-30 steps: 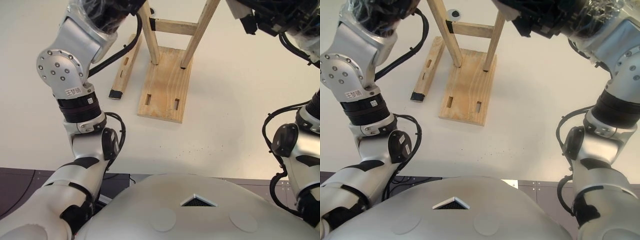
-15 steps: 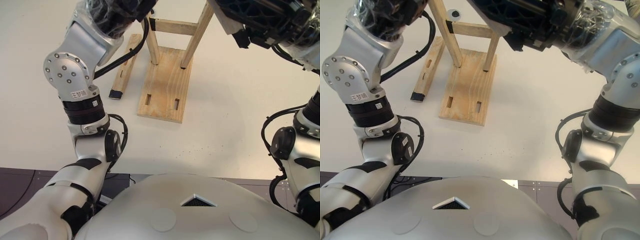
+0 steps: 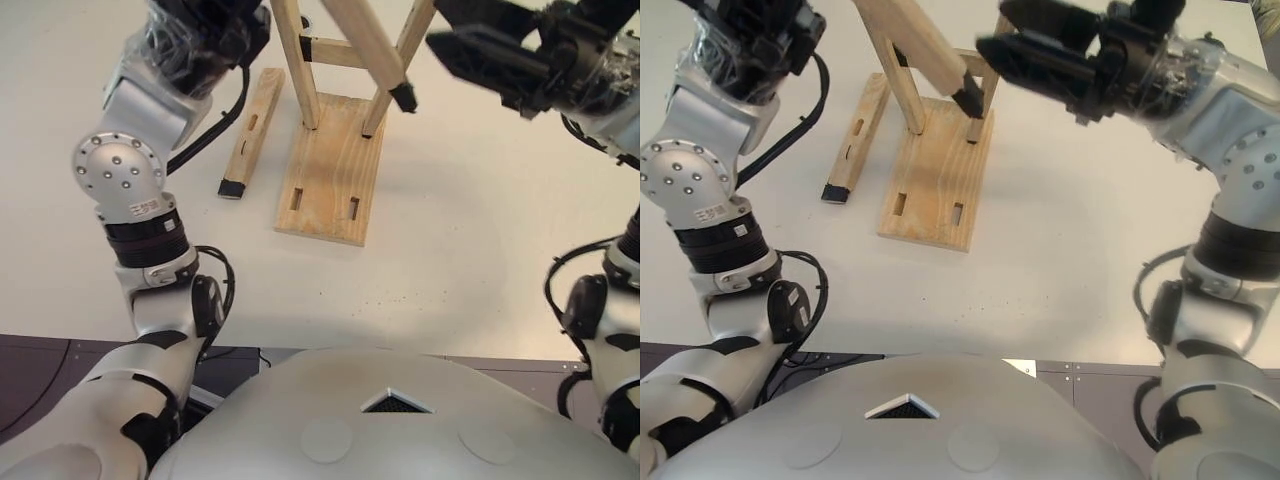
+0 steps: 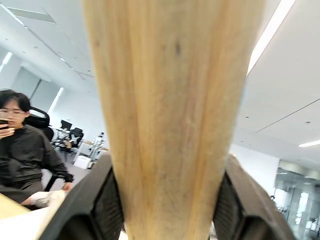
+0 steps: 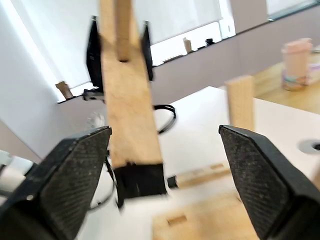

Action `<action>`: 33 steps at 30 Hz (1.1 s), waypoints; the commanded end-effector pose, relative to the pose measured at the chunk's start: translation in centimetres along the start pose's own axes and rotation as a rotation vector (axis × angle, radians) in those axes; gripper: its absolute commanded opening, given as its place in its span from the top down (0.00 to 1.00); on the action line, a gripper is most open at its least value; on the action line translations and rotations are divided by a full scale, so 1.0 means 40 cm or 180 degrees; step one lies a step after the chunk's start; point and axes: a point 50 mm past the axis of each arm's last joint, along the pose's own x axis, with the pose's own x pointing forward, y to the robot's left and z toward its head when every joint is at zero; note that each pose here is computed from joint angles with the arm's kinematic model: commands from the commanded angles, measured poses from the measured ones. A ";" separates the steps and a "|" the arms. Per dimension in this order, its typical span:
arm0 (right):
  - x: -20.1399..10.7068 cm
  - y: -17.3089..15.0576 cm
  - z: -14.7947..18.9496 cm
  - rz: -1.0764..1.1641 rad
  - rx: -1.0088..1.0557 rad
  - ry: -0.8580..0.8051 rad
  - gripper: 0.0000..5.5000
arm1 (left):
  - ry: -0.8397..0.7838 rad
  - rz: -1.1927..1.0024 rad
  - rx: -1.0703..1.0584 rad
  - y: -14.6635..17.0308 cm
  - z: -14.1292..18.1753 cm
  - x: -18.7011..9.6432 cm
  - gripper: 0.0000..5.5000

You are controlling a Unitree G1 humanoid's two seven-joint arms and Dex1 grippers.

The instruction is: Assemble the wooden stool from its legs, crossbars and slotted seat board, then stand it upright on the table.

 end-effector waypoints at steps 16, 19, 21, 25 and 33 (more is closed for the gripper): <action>-0.046 -0.072 -0.075 -0.0413 -0.0120 0.0361 0.28 | 0.1782 0.0021 0.0975 0.080 -0.135 -0.254 0.63; -0.043 -0.074 -0.079 -0.0413 -0.0113 0.0374 0.28 | 0.1938 0.0007 0.0953 0.093 -0.157 -0.276 0.63; -0.040 -0.076 -0.080 -0.0409 -0.0112 0.0383 0.28 | 0.2109 -0.0048 0.0883 0.091 -0.178 -0.297 0.63; -0.039 -0.076 -0.086 -0.0431 -0.0112 0.0392 0.28 | 0.2527 -0.0203 0.0737 0.083 -0.183 -0.340 0.63; -0.036 -0.073 -0.106 -0.0475 -0.0097 0.0373 0.28 | 0.3173 -0.0397 0.0695 0.105 -0.117 -0.362 0.63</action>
